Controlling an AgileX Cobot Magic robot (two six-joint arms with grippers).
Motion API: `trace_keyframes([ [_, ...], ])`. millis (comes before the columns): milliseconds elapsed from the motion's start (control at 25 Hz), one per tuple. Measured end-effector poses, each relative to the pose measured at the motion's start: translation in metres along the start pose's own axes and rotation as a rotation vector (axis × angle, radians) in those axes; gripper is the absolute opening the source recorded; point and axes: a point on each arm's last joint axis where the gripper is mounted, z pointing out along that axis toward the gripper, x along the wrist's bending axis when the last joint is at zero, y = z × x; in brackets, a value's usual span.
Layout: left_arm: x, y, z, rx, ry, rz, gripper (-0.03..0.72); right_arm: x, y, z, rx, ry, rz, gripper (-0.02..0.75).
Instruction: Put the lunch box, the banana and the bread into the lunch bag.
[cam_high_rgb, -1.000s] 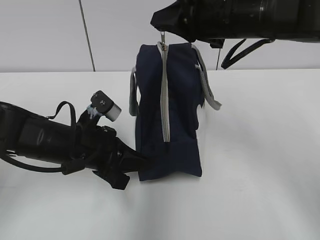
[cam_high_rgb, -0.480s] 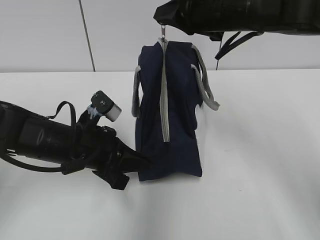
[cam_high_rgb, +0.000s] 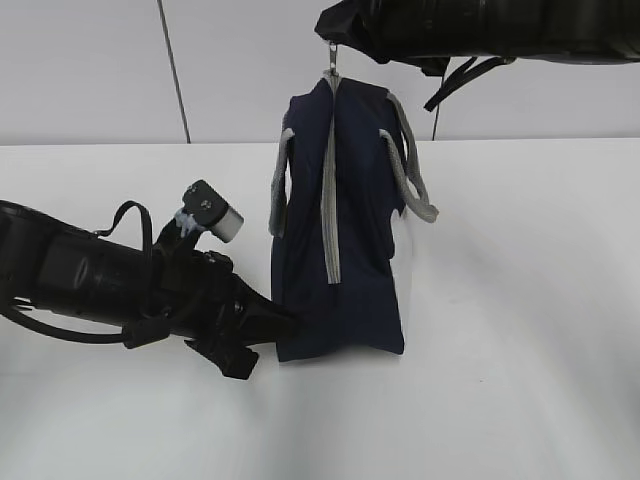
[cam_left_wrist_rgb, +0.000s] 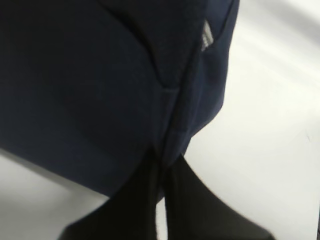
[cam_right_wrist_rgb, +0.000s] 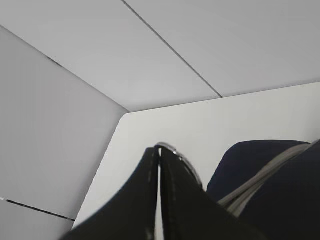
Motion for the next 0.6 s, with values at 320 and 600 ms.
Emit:
trace_keyframes([
  [320,-0.001,0.002,-0.002,-0.022,-0.042,-0.138,0.008,0.011,-0.006,-0.002,0.090,0.131,-0.055,-0.016],
  [600,-0.002,0.015,-0.036,-0.077,-0.099,-0.398,0.290,0.012,-0.017,-0.004,0.212,0.158,-0.137,-0.016],
])
